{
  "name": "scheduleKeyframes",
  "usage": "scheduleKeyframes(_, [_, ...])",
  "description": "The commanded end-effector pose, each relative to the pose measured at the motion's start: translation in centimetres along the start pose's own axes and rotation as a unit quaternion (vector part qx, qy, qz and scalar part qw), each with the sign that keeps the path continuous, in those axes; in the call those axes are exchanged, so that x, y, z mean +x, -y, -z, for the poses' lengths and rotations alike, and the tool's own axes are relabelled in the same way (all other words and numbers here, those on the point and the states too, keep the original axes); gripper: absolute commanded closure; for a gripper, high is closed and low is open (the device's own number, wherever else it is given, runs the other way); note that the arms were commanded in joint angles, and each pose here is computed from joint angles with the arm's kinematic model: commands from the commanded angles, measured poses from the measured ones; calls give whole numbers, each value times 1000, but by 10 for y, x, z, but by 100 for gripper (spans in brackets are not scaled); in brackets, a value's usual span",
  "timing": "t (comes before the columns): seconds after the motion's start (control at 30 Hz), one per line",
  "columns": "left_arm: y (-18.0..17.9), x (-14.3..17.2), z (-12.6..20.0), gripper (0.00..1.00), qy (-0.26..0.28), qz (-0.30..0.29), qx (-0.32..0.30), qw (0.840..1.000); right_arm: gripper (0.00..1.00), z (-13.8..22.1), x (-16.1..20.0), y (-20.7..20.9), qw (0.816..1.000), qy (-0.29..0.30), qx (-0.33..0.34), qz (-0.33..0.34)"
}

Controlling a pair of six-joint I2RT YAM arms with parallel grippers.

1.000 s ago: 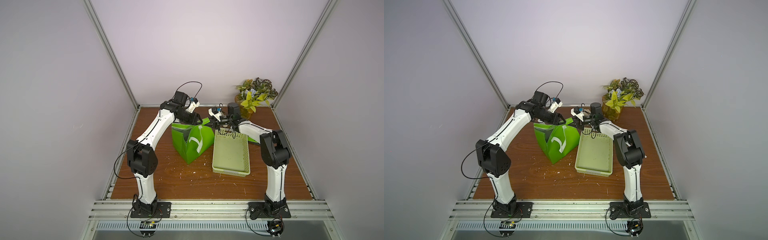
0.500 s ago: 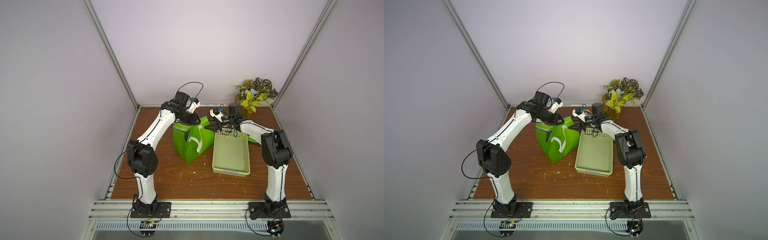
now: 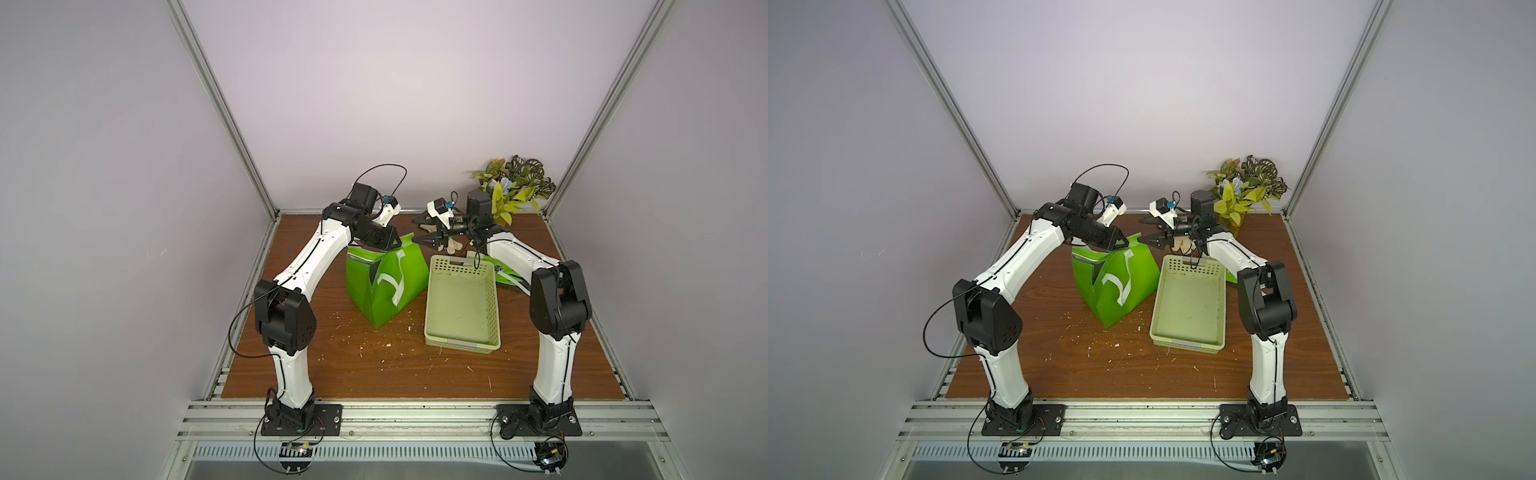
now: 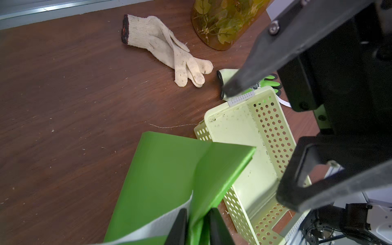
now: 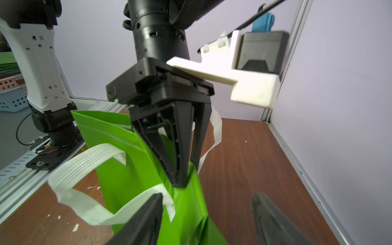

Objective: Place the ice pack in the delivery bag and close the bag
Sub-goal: Close the delivery bag at the center of the board.

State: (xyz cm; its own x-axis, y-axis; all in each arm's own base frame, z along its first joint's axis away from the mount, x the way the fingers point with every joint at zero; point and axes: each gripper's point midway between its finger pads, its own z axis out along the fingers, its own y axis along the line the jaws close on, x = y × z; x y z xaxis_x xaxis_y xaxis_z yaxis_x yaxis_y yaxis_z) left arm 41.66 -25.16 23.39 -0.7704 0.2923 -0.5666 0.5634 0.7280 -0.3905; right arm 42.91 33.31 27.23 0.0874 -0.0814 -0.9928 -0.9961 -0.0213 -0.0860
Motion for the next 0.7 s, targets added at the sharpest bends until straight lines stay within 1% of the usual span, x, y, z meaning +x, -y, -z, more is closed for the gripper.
scheduleKeyframes(0.0, [6,2,2,78,-7,-6,-4,1000,36,-12,-3,-4,999,9,-31,-18])
scheduleKeyframes(0.2, [7,2,4,78,-5,-8,-6,1000,52,-14,12,-5,999,-6,-34,-30])
scheduleKeyframes(0.27, [7,1,5,78,-4,-9,-7,1000,58,-14,16,-6,999,-13,-35,-34])
scheduleKeyframes(0.37, [7,1,6,78,-2,-9,-9,1000,71,-14,21,-6,999,-23,-35,-35])
scheduleKeyframes(0.43, [8,-1,9,78,1,-11,-11,1000,82,-13,24,-5,998,-29,-32,-36])
scheduleKeyframes(0.5, [8,-3,12,77,6,-13,-17,1000,90,-13,24,-5,998,-31,-31,-36])
scheduleKeyframes(0.57, [9,-6,19,72,14,-17,-24,999,99,-12,24,-4,999,-31,-29,-34])
scheduleKeyframes(0.67, [14,-12,39,50,36,-26,-32,999,100,-11,23,-3,999,-32,-27,-33])
